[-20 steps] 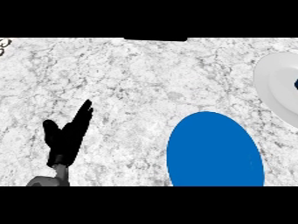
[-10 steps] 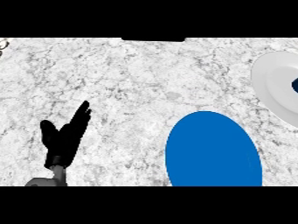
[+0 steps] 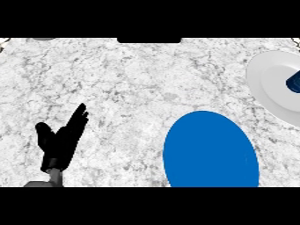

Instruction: Pick the can from the plate and place it in the plate

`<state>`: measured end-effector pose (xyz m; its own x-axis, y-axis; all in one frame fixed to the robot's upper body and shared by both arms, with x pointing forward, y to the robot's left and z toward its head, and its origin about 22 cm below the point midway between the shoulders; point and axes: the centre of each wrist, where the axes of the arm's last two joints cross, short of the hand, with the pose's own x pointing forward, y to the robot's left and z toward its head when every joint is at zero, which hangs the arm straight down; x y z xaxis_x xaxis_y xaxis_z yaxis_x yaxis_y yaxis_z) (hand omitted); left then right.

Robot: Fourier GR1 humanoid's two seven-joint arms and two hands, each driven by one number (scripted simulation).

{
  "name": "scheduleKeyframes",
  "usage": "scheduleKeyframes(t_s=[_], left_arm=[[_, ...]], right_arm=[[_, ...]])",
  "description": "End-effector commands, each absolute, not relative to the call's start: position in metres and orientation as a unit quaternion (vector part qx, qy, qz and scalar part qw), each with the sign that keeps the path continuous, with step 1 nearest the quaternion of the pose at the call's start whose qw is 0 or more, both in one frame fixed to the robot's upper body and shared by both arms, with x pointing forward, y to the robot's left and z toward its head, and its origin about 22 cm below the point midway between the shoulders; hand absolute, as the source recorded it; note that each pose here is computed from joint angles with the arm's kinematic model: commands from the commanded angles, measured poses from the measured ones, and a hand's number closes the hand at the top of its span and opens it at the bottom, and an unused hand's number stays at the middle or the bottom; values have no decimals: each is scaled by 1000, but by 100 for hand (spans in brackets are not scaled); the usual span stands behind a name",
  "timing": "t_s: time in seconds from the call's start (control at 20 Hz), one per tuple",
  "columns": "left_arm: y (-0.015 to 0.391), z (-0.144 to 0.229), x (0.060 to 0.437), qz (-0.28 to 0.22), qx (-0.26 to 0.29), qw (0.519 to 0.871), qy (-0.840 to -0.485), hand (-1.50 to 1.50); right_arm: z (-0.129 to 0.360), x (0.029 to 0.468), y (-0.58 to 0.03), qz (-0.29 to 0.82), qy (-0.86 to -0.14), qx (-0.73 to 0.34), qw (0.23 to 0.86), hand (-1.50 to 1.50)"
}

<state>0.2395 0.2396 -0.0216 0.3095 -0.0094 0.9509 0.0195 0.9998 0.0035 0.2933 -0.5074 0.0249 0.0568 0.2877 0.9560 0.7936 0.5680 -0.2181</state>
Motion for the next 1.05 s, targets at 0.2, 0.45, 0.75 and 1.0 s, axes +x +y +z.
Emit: scheduleKeyframes(t_s=[0.2, 0.45, 0.75, 1.0], left_arm=[[243, -41, 220, -1, 3, 829, -559, 0], [238, -27, 232, 3, 1, 832, -555, 0], [245, -28, 228, 4, 7, 833, -553, 0], [243, -44, 230, 4, 12, 829, -559, 0]], right_arm=[[-6, 252, -517, -163, -677, -346, 629, -150], [-24, 215, -519, -129, -654, -367, 649, -150], [-38, 181, -504, -104, -651, -373, 653, -150], [-29, 170, -476, -115, -647, -383, 649, -150]])
